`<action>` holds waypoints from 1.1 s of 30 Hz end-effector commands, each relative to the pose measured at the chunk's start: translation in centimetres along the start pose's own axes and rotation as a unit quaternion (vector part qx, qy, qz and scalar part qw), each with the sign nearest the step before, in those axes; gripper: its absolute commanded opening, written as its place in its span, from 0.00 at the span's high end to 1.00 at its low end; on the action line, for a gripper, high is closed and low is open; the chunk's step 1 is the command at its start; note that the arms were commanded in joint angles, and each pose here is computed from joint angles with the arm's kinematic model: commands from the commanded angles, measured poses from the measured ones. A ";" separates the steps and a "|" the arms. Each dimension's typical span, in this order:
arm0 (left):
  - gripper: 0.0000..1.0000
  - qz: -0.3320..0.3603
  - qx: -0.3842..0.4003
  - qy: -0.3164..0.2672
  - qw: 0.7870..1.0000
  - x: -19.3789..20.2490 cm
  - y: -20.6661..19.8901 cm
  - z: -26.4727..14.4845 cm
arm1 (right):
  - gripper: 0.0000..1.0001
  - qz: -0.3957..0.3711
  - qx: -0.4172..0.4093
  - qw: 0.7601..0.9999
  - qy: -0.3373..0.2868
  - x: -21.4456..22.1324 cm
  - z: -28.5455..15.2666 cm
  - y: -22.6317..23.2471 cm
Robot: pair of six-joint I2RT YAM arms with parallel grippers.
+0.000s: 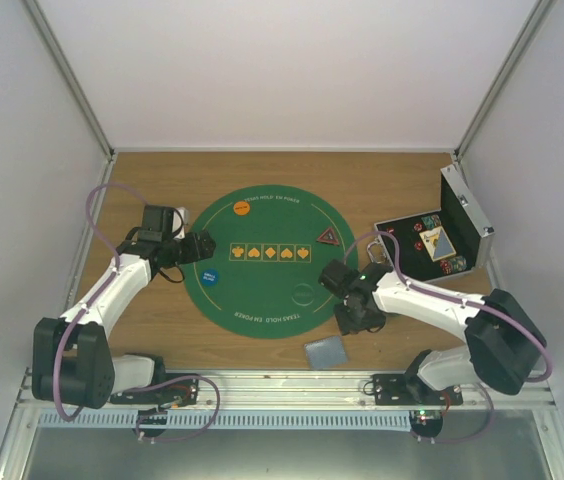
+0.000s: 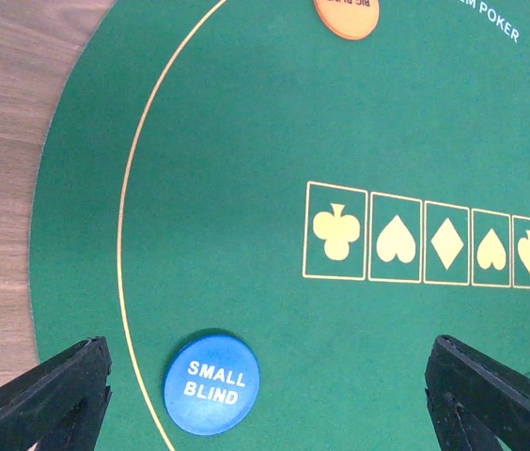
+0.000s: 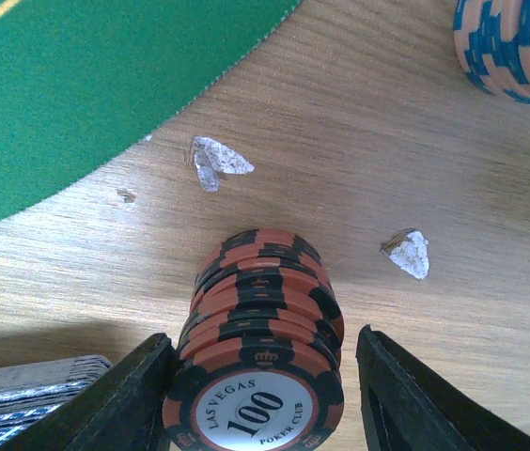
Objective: Distribute texas hold em gaming equipment
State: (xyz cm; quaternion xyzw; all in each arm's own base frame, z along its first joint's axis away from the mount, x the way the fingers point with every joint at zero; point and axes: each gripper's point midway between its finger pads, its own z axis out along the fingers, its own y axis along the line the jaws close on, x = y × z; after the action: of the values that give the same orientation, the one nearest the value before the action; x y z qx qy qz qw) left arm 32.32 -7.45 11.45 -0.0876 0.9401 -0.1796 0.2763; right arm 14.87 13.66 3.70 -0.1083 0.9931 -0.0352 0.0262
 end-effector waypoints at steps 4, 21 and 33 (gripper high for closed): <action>0.07 -0.001 0.002 -0.014 1.000 -0.2 0.0 -0.6 | 0.47 -0.007 0.006 1.000 0.006 0.4 0.4 -0.1; 0.07 -0.001 0.001 -0.016 1.000 -0.1 0.1 -0.8 | 0.53 -0.018 -0.003 1.000 0.007 0.3 0.5 0.4; 0.07 -0.003 0.001 -0.018 1.000 -0.1 0.1 -0.9 | 0.58 -0.009 -0.014 1.000 -0.011 -0.1 -0.6 0.4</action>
State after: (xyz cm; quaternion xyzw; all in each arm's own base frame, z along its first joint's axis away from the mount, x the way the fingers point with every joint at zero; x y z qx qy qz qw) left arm 31.94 -7.39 11.82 -0.0877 0.9383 -0.1803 0.2818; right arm 14.78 13.83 3.55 -0.1195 0.9921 -0.0321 0.0215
